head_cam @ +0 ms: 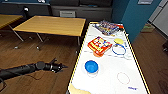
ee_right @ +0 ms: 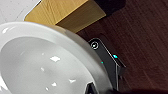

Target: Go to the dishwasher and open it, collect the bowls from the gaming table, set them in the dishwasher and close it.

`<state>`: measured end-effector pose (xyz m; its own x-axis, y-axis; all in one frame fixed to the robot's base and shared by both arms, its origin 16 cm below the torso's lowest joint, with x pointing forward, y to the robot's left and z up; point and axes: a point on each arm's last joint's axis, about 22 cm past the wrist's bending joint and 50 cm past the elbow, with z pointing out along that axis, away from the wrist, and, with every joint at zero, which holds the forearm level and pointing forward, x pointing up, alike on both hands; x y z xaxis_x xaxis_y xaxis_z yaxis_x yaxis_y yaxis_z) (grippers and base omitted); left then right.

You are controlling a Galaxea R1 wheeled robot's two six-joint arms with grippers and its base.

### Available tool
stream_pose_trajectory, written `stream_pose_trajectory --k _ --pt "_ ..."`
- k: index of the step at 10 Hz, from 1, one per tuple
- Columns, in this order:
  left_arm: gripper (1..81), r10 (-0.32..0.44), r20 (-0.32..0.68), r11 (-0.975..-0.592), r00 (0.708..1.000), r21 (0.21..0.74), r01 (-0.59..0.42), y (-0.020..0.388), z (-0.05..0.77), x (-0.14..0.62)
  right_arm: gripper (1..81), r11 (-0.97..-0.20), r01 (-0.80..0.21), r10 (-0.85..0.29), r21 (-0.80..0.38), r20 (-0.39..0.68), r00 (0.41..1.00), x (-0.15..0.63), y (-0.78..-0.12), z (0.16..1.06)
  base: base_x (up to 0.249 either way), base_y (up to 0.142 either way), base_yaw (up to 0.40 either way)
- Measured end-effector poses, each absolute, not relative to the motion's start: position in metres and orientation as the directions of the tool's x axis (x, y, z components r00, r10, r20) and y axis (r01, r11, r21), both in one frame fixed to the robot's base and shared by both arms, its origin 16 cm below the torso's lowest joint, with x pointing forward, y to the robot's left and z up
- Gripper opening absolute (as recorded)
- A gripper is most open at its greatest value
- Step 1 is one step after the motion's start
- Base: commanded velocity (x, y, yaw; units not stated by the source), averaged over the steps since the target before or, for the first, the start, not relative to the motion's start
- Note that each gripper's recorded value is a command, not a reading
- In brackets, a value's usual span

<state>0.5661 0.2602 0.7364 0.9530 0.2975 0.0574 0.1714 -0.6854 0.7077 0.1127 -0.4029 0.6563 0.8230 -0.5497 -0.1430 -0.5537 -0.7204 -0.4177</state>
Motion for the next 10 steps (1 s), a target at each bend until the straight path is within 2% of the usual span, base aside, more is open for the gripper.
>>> stream_pose_trajectory --k 3,4,6,7,10 --pt "81.1 0.270 0.010 -0.729 0.963 0.655 0.198 0.243 0.710 0.577 1.0 -0.724 -0.549 -0.550 -0.418 -0.130 0.825 0.118 -0.404 0.648 0.000 0.000 0.000" --pt "81.1 0.277 -0.017 -0.742 0.961 0.631 0.225 0.239 0.703 0.575 1.0 -0.722 -0.548 -0.550 -0.421 -0.132 0.825 0.119 -0.401 0.644 0.000 0.000 0.000" --pt "81.1 0.318 -0.014 -0.784 0.948 0.559 0.271 0.257 0.694 0.580 1.0 -0.718 -0.548 -0.546 -0.428 -0.142 0.826 0.117 -0.395 0.641 0.000 0.000 0.000" --pt "81.1 0.310 0.012 -0.791 0.951 0.557 0.252 0.253 0.701 0.589 1.0 -0.720 -0.548 -0.546 -0.426 -0.140 0.826 0.118 -0.396 0.641 0.000 0.000 0.000" --pt "81.1 0.265 0.049 -0.767 0.963 0.616 0.180 0.194 0.742 0.619 1.0 -0.720 -0.547 -0.545 -0.427 -0.139 0.827 0.118 -0.396 0.641 0.000 0.000 0.000"
